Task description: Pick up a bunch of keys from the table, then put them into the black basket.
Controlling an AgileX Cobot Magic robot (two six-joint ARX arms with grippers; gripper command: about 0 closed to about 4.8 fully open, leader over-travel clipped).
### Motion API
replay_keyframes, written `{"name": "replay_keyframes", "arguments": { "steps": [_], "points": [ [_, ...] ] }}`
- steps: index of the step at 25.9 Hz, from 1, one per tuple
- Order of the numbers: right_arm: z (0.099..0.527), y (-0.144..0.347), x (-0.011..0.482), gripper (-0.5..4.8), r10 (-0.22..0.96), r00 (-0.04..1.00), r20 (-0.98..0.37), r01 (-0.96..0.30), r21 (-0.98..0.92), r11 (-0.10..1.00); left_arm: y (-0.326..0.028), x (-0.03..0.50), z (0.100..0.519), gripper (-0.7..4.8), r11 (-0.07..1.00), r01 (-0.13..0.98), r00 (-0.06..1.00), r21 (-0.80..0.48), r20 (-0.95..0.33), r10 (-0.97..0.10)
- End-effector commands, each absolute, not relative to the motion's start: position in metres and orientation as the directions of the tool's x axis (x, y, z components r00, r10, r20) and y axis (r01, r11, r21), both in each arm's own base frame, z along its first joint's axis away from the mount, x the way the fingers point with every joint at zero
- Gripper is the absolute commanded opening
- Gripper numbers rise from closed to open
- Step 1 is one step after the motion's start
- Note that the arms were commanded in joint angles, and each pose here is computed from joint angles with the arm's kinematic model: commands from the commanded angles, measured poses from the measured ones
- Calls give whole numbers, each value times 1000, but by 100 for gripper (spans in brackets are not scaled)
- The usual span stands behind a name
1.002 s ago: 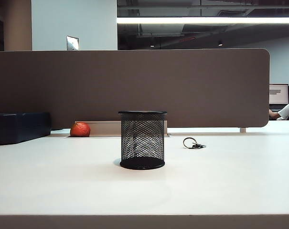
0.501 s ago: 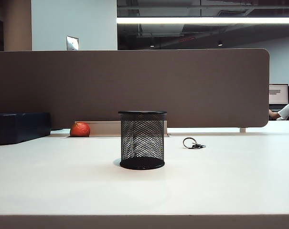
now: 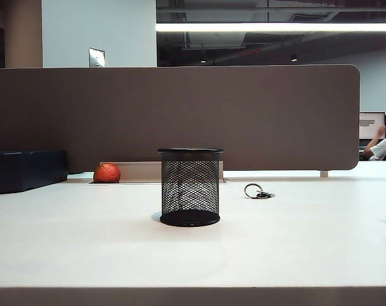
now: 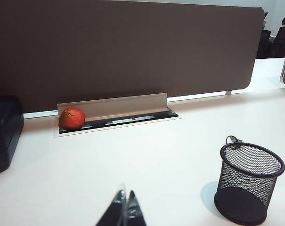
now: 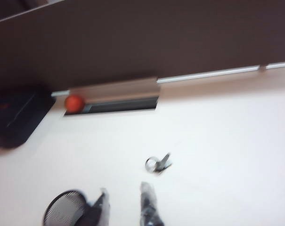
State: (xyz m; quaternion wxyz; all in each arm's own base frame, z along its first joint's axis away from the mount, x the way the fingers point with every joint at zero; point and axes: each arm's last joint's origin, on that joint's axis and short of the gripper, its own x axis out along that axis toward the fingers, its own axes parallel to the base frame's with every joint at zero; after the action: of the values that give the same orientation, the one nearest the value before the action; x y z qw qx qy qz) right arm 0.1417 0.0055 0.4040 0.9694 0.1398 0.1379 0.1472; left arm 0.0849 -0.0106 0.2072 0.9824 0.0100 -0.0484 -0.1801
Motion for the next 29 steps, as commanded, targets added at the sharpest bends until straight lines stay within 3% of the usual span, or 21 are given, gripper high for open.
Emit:
{"name": "replay_keyframes", "arguments": {
  "steps": [1, 7, 9, 11, 19, 21, 29],
  "points": [
    [416, 7, 161, 122, 406, 876, -261, -308, 345, 887, -11, 84, 210, -6, 933, 358, 928, 38, 101, -360],
    [425, 9, 196, 209, 508, 815, -281, -387, 389, 836, -11, 84, 206, -6, 933, 359, 930, 26, 69, -360],
    [422, 9, 219, 304, 539, 785, -306, -400, 413, 818, -11, 85, 205, -6, 933, 359, 931, 21, 55, -360],
    [418, 10, 229, 342, 566, 760, -320, -414, 432, 801, -11, 85, 205, -6, 933, 359, 932, 19, 50, -360],
    [388, 21, 268, 352, 636, 663, -396, -503, 394, 769, -11, 85, 203, -6, 934, 357, 933, 14, 38, -357],
    [372, 29, 287, 384, 648, 626, -433, -524, 381, 762, -11, 85, 201, -6, 934, 357, 934, 7, 19, -357],
    [327, 44, 325, 392, 597, 574, -560, -592, 220, 775, -11, 85, 199, -6, 934, 357, 934, -2, -7, -357]
  ]
}}
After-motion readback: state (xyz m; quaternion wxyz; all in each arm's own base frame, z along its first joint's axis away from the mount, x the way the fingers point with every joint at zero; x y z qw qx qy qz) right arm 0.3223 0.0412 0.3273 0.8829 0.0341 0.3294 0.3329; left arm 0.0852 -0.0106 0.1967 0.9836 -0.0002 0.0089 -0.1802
